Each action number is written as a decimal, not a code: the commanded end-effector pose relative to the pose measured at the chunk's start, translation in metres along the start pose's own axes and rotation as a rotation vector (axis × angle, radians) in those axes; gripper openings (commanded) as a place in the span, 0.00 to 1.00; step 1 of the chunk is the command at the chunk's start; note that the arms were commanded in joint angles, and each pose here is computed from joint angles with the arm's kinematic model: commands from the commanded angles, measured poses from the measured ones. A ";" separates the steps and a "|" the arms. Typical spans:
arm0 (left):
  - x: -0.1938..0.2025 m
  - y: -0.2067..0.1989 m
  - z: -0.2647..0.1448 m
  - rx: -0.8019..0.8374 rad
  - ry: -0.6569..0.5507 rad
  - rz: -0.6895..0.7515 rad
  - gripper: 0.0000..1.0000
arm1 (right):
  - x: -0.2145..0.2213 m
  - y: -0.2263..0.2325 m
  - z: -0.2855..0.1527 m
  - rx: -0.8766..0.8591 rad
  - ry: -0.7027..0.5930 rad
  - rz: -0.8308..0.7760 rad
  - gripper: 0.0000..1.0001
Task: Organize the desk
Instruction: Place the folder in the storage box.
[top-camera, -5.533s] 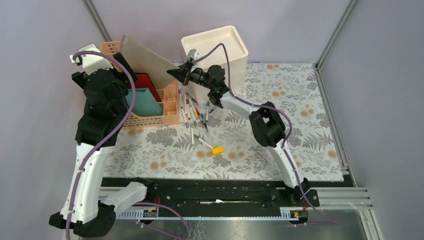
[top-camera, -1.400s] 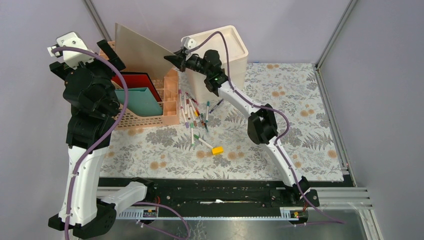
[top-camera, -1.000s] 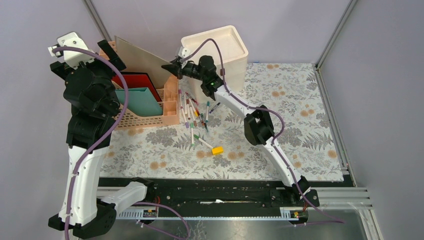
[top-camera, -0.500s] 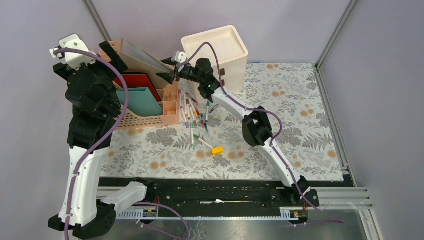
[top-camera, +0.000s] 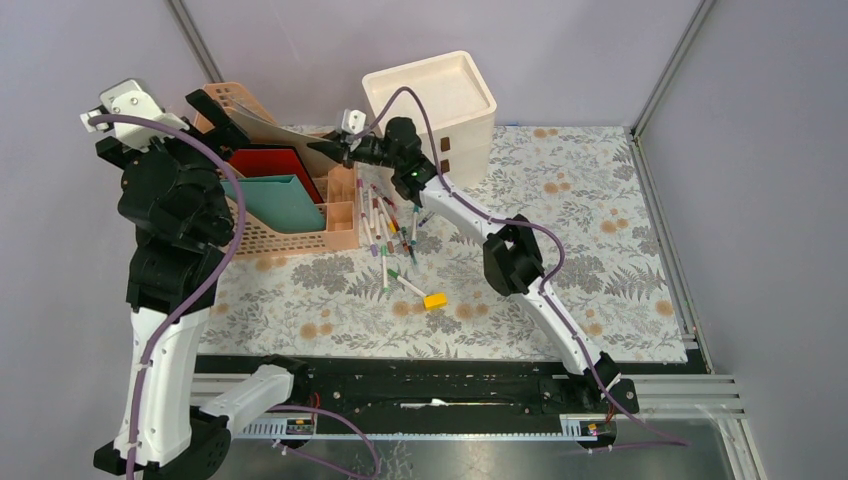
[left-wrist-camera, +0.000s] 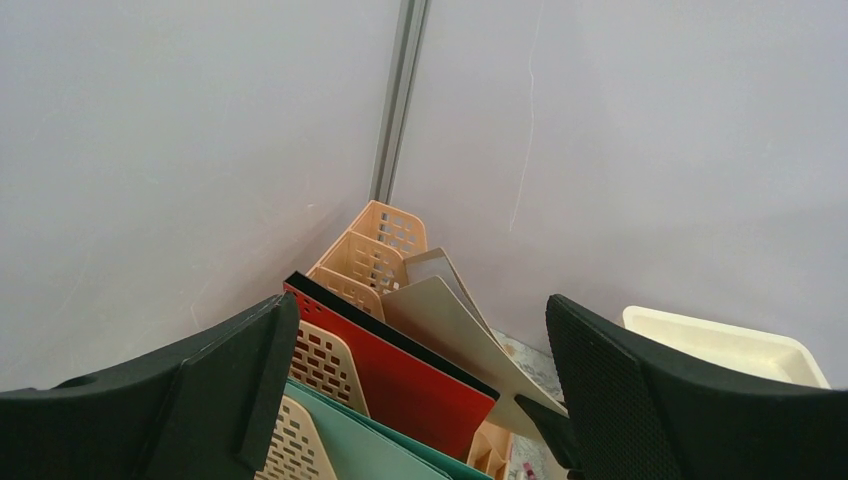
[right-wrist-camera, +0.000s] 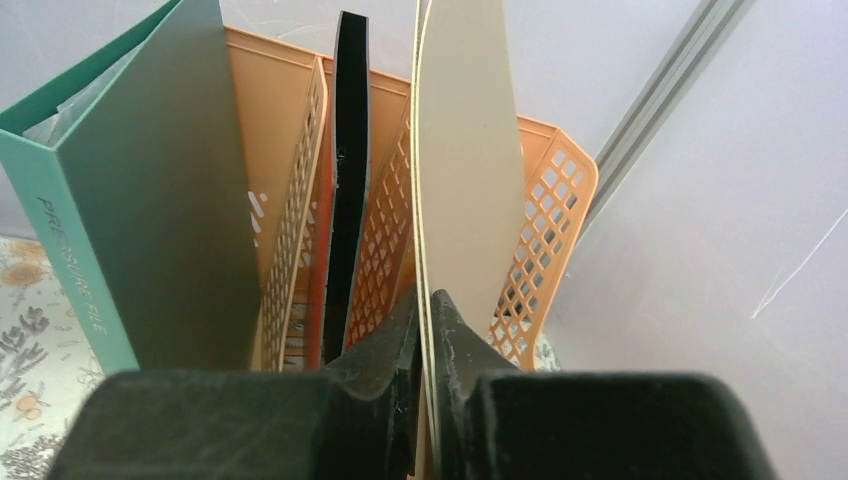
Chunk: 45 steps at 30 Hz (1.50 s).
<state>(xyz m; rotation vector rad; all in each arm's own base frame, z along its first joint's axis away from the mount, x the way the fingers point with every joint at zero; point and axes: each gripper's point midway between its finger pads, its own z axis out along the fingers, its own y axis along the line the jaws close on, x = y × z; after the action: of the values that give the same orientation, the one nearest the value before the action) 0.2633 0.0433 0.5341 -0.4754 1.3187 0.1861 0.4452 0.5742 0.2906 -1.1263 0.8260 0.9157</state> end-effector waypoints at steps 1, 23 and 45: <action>-0.005 -0.002 -0.003 0.024 -0.018 -0.034 0.99 | -0.115 0.000 0.009 -0.071 -0.144 -0.224 0.01; 0.093 -0.073 0.062 0.094 0.349 -0.322 0.99 | -0.081 -0.005 -0.001 -0.018 -0.053 -0.113 0.78; 0.188 -0.059 0.110 -0.114 0.702 -0.576 0.99 | -0.060 -0.002 -0.002 -0.035 -0.024 -0.019 0.68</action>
<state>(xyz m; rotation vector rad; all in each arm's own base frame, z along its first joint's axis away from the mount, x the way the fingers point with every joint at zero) 0.4311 0.0169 0.3923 -1.0226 1.7690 -0.3987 0.4335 0.5680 0.2899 -1.1845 0.8901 0.9399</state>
